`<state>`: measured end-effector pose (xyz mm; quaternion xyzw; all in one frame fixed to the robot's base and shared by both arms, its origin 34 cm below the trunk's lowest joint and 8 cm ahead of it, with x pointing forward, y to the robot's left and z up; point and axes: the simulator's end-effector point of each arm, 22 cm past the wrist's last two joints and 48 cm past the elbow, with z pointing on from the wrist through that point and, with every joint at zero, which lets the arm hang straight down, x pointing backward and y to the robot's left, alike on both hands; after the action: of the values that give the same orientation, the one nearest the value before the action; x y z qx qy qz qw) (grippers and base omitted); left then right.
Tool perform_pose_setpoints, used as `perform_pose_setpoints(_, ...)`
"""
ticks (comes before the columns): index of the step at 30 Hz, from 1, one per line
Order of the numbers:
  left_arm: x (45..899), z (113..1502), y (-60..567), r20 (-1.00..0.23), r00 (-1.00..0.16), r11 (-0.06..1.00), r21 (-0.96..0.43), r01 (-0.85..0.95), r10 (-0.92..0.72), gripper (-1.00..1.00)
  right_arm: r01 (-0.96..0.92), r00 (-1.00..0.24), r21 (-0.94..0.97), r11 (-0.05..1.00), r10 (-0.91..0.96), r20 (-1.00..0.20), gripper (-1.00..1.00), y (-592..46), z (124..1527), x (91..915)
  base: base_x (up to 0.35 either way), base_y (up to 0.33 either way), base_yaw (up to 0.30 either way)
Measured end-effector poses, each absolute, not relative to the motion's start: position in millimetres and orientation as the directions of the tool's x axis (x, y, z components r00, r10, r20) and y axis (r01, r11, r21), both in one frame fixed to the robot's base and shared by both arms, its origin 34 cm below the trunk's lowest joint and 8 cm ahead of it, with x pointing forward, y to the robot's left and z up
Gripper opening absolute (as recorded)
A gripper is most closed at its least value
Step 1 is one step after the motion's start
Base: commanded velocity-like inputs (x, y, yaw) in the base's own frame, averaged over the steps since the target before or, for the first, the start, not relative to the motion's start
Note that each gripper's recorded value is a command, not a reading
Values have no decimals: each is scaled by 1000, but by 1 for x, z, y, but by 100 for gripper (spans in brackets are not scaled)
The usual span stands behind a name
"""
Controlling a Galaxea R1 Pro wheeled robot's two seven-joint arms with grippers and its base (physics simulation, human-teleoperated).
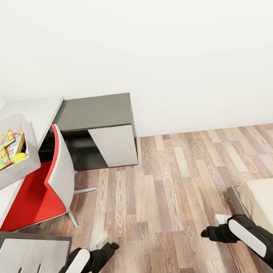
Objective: Put all the toys in the child's room - the three board games (two on the bed and one on the table), the two jigsaw puzzles on the table, and the tennis ball on the table - inside the toy box on the table in the child's room.
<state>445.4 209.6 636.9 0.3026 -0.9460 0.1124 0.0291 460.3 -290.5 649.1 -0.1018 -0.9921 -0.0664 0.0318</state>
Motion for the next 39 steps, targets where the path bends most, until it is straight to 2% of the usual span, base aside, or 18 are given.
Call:
perform_pose_setpoints(9, 380, 622, 218, 144, -796, 786, -135, -604, -587, 100, 199, -978, 106, 974, 189, 93, 100, -299, 646, 444, 0, 0, -114)
perform_pose_setpoints(16, 289, 609, 245, 210, -759, 776, 1, -630, -616, 100, 225, -965, 37, 974, 217, 150, 100, -321, 631, 402, 0, 0, -43)
perform_pose_setpoints(22, 215, 607, 267, 270, -720, 764, 119, -634, -640, 100, 190, -972, -13, 982, 190, 140, 100, -332, 618, 360, 0, 0, -8)
perform_pose_setpoints(33, 180, 601, 312, 170, -683, 703, 214, -678, -710, 100, 82, -986, 62, 995, 72, 149, 100, -306, 616, 336, 0, 0, -1)
perform_pose_setpoints(39, 172, 602, 320, 161, -681, 698, 236, -676, -714, 100, 83, -982, 61, 995, 71, 177, 100, -302, 615, 318, 0, 0, 0)
